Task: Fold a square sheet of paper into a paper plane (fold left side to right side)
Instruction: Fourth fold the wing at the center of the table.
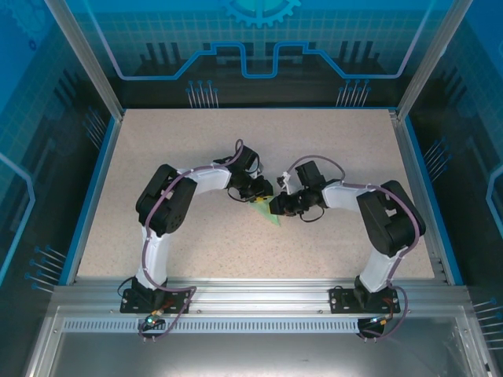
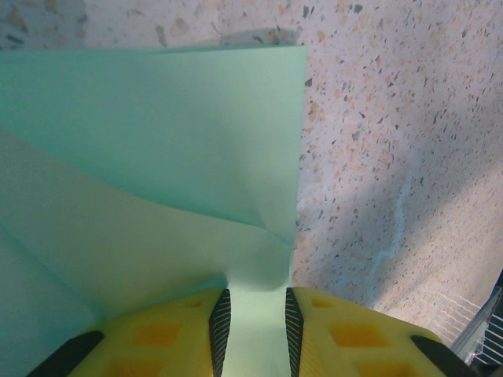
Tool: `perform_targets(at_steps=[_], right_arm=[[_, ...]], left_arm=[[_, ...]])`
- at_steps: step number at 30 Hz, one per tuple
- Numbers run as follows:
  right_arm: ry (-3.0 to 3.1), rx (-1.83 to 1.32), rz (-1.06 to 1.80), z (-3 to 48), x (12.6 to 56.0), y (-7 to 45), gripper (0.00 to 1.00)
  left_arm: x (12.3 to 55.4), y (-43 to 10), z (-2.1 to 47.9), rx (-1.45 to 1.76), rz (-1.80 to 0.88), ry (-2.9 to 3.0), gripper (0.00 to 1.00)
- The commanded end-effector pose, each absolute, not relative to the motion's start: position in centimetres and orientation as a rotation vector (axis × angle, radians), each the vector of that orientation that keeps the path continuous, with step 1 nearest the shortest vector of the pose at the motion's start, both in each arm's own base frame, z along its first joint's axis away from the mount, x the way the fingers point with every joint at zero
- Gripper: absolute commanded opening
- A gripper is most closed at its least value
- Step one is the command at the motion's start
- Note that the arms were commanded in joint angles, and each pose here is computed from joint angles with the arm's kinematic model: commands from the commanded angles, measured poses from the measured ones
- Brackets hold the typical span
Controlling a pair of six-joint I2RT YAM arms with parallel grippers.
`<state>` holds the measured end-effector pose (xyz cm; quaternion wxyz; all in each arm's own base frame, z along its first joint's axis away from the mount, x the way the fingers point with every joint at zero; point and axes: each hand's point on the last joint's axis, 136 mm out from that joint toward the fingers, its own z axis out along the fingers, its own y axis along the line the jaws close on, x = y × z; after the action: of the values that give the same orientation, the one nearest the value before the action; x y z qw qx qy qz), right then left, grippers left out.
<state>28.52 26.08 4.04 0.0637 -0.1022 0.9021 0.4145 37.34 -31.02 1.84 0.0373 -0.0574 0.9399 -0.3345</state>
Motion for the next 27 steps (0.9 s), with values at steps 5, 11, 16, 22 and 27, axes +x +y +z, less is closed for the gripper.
perform_targets(at_steps=[5, 11, 16, 22, 27], right_arm=[[2.847, -0.282, 1.178, 1.4, 27.1, 25.3, 0.2], [2.961, -0.287, 1.096, -0.1, 25.2, 24.1, 0.2], [3.043, -0.314, 1.044, -0.9, 23.5, 23.6, 0.18], [3.108, -0.314, 0.972, -1.4, 21.5, 22.4, 0.16], [3.125, -0.356, 0.96, -1.2, 19.8, 22.3, 0.16]], left_arm=[[35.1, -30.1, -0.9, -0.214, -0.93, 2.993, 0.31], [35.2, -30.0, -0.9, -0.208, -0.918, 2.995, 0.31], [35.3, -30.0, -1.1, -0.209, -0.91, 2.997, 0.3], [35.3, -29.8, -1.3, -0.215, -0.899, 3.002, 0.3], [35.4, -29.8, -1.4, -0.219, -0.892, 3.006, 0.3]])
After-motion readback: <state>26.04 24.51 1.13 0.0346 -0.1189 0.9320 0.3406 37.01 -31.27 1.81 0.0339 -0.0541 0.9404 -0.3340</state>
